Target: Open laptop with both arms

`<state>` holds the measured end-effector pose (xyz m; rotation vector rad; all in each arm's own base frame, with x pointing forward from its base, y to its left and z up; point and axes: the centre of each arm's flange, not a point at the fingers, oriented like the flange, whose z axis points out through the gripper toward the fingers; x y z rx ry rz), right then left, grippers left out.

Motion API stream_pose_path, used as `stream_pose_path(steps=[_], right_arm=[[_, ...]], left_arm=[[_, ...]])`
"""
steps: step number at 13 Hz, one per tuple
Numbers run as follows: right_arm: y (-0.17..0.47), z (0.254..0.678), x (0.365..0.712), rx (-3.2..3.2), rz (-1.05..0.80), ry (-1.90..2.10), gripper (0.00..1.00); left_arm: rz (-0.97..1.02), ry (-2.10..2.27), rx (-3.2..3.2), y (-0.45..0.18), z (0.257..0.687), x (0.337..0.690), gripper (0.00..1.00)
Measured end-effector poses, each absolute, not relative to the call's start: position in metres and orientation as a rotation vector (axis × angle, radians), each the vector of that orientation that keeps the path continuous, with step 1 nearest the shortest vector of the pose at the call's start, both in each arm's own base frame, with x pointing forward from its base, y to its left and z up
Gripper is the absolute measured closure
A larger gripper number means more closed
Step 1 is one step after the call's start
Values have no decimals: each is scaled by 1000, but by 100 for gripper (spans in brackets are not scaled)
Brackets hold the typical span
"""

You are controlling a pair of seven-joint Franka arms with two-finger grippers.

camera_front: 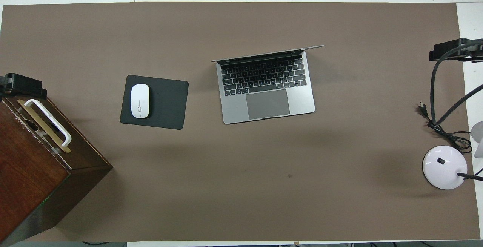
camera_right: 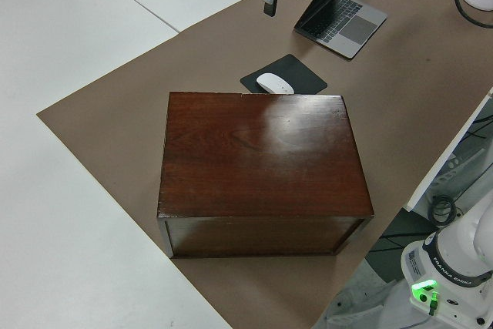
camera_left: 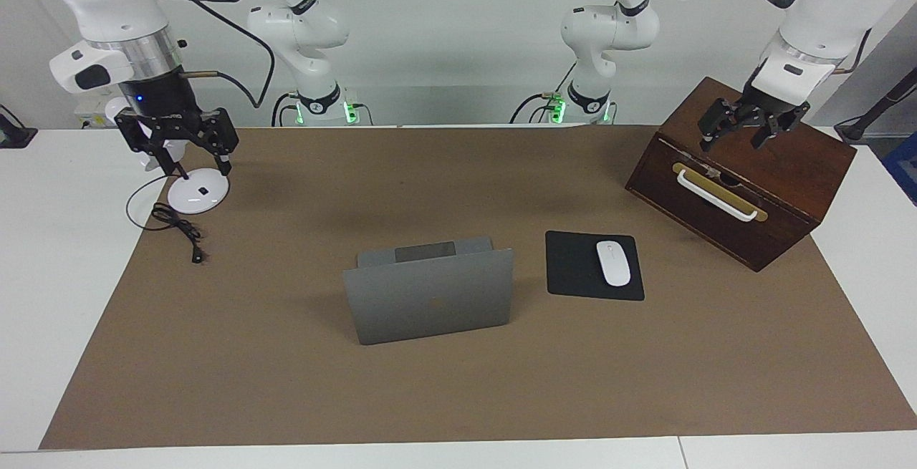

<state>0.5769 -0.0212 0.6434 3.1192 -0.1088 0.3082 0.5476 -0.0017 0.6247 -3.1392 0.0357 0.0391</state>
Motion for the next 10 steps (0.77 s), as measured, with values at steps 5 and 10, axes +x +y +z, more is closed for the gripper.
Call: stream_pose_path(steps=[5,10], right_arm=[[-22,643,577,3119,309,-110,8],[-23,644,577,3118,310,-115,8]], left_arm=[[48,-38,-3139,1,624,547,0],[60,-42,-3138,2,623,546,0]])
